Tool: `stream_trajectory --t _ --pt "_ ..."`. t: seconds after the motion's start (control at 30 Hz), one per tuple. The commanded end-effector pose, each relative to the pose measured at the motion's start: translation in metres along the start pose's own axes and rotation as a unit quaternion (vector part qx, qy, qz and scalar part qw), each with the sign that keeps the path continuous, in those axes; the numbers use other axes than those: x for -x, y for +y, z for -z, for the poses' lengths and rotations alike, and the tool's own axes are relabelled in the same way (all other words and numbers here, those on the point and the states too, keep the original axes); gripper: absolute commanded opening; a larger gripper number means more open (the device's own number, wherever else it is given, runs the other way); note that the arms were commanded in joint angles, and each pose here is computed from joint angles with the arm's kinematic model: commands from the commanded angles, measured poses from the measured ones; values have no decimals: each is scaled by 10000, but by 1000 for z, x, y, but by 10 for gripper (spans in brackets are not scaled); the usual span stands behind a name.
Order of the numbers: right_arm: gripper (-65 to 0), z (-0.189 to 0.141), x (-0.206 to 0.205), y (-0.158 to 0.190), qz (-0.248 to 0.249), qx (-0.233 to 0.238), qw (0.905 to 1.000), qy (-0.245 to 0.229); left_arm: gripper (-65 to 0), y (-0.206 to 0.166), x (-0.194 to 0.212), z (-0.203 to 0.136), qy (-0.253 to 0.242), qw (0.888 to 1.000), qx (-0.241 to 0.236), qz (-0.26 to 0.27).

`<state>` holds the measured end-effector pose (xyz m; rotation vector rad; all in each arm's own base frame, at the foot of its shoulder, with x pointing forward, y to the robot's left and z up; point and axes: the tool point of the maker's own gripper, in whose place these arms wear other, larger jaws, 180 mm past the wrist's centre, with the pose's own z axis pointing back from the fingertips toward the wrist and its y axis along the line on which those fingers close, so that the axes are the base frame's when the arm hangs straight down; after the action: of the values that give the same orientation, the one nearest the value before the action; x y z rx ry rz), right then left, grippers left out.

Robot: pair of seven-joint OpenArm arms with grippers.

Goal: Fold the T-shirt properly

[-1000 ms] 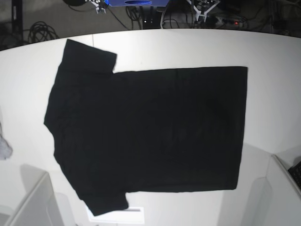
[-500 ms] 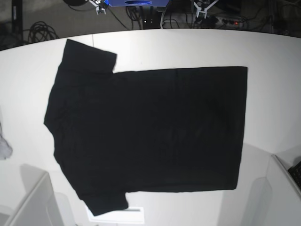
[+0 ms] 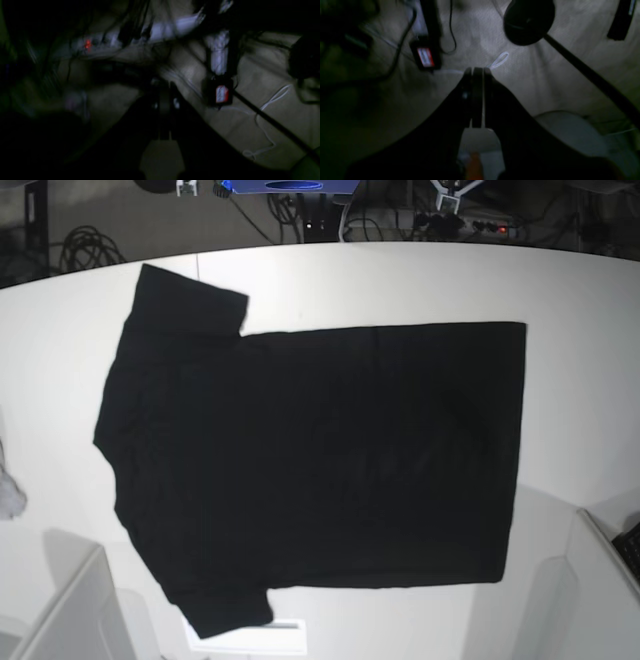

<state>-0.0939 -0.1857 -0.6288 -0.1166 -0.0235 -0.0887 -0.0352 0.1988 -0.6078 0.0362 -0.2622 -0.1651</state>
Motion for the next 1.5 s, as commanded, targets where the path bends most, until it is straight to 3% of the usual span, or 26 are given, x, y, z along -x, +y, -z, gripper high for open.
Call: stream_trajectory --t 0.0,0.23,0.47,0.6,0.77,0.93,1.2,1.3,1.33,1.37,1.47 --pt "-650 -5 6 -9 150 122 9998 -41 -650 15 7 -7 18 9999 -142 57" --pt "-650 -33 -5 -32 275 359 9974 -564 -650 33 28 -22 84 9994 -237 223" --pt "-650 -68 -22 -33 1162 169 9879 -1014 -650 25 31 -62 -1224 9918 -108 347" --pt "-650 -88 -38 -33 1348 35 9838 -1178 -650 38 26 -84 -1584 9865 -319 260" --pt "-650 -115 -67 -34 1462 -77 9751 -1664 -650 68 0 -115 -2156 9733 -754 211" --pt "-650 -140 -95 -35 1504 -144 9655 -2120 -650 83 -25 -132 -2593 9610 -931 -225" --pt "-650 -200 -155 -69 1829 203 9351 -3027 -650 80 -77 -179 -3394 9362 -780 -474" --pt "-650 -218 -177 -73 1820 178 9325 -3116 -650 75 -94 -195 -3649 9267 -703 -566" --pt "-638 -223 -185 -72 1826 143 9316 -3138 -650 75 -99 -199 -3726 9233 -692 -631" --pt "-540 -224 -192 -69 1862 56 9307 -3147 -643 75 -103 -200 -3781 9206 -691 -693" --pt "-266 -226 -208 -70 2304 -318 9190 -3182 -469 78 -110 -203 -3896 9141 -704 -872"
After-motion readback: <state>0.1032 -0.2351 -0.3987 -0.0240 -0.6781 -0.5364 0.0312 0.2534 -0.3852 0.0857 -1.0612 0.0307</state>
